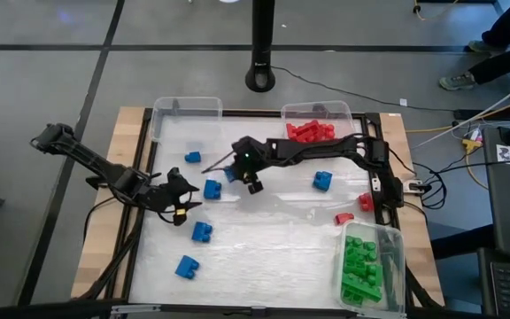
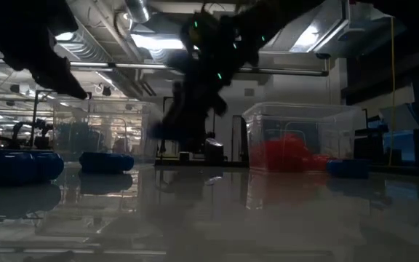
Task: Sort blocks
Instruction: Put the blue game piece into the top left transparent bin
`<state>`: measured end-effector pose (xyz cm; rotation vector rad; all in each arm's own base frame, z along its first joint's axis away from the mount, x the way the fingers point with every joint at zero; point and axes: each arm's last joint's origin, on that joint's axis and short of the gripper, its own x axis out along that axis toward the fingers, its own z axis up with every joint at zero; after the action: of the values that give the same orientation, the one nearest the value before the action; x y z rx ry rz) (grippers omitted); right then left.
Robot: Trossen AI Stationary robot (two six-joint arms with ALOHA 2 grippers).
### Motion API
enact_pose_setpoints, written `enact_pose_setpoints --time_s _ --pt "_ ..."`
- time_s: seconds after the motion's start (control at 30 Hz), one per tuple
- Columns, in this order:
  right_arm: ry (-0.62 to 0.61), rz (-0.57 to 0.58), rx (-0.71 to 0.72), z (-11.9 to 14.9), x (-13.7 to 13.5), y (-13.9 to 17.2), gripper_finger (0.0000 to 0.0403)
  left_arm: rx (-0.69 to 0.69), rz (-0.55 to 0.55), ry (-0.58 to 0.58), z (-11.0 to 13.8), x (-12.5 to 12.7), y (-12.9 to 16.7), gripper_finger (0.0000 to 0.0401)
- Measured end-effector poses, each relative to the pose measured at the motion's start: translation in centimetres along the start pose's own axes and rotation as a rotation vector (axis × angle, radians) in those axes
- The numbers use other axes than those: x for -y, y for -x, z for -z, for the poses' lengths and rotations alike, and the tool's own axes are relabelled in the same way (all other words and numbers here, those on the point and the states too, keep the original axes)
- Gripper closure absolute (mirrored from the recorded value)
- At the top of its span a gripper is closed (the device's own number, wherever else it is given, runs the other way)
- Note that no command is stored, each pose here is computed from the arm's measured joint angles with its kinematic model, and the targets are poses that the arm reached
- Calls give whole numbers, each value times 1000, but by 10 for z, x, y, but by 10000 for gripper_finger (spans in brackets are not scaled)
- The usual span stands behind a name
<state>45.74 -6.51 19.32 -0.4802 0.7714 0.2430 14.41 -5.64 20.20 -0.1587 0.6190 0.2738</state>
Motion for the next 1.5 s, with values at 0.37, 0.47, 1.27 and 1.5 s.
enact_pose_setpoints --time_s 0.37,0.47,1.27,1.5 --pt "81 234 201 -55 46 36 261 -16 -16 18 6 -8 6 177" --pt "108 263 231 -57 51 38 276 -16 -16 25 6 -8 6 177" --pt "-66 15 89 -50 -32 -47 21 -117 -77 28 42 -18 -11 177" --pt "-241 136 127 -52 -46 -71 6 -110 -85 17 62 -26 -22 177"
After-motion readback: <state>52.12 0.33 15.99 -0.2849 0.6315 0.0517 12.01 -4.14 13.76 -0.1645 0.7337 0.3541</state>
